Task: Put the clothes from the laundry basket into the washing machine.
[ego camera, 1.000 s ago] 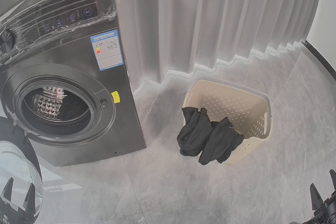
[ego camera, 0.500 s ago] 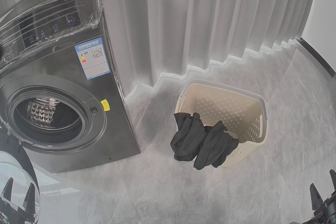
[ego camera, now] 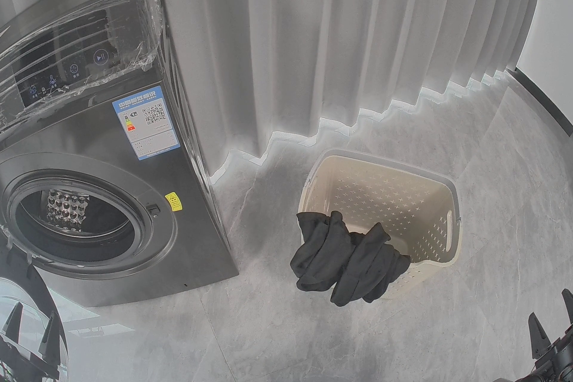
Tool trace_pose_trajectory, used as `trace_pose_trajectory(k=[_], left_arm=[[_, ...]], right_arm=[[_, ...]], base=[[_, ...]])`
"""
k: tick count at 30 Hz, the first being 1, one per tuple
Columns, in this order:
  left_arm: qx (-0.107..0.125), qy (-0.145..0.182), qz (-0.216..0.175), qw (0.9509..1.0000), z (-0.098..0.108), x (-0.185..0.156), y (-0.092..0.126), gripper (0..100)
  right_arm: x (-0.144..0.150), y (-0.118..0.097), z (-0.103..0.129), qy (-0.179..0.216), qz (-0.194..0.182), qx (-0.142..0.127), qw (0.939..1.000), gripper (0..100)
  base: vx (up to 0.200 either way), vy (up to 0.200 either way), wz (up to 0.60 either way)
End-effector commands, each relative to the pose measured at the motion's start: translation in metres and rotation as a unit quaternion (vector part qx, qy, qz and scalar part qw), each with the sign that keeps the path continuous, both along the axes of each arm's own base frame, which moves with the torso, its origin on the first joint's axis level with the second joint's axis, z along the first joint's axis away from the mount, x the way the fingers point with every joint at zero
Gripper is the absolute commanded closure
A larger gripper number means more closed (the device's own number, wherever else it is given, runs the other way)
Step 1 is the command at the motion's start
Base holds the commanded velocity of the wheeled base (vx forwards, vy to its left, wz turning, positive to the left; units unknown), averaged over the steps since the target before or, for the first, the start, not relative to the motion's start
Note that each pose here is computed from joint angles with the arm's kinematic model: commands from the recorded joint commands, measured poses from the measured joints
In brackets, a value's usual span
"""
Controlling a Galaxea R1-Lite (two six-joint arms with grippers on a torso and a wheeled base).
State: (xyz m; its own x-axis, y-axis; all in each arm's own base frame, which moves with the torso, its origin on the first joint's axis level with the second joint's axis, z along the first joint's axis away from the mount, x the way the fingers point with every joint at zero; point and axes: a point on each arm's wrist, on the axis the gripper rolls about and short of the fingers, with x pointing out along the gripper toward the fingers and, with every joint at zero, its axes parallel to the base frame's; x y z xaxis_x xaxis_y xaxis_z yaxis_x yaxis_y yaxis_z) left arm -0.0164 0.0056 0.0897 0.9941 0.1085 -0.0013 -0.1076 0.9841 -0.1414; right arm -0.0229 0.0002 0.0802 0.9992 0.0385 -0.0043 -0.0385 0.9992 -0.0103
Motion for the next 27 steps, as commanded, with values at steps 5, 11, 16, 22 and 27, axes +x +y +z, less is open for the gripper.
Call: trace_pose_trajectory(k=[5,11,16,22,27], left_arm=[[-0.001,0.009,0.0,1.0,-0.0049,0.0012,-0.0001,0],[-0.001,0.009,0.0,1.0,-0.0049,0.0012,-0.0001,0],[-0.003,0.01,-0.001,0.9999,-0.0051,0.0012,-0.0001,0],[-0.003,0.009,0.0,1.0,-0.0049,0.0012,-0.0001,0],[-0.003,0.009,0.0,1.0,-0.0049,0.0012,-0.0001,0]], right_arm=[[0.0,0.0,-0.0049,0.0,0.001,0.0,1.0,0],[0.0,0.0,-0.0049,0.0,0.001,0.0,1.0,0],[0.0,0.0,-0.0049,0.0,0.0,0.0,1.0,0],[0.0,0.0,-0.0049,0.0,0.001,0.0,1.0,0],[0.0,0.0,-0.0049,0.0,0.001,0.0,1.0,0]], base=[[0.2,0.0,0.0],[0.033,0.0,0.0],[0.0,0.0,-0.24],[0.0,0.0,-0.4],[0.0,0.0,0.0]])
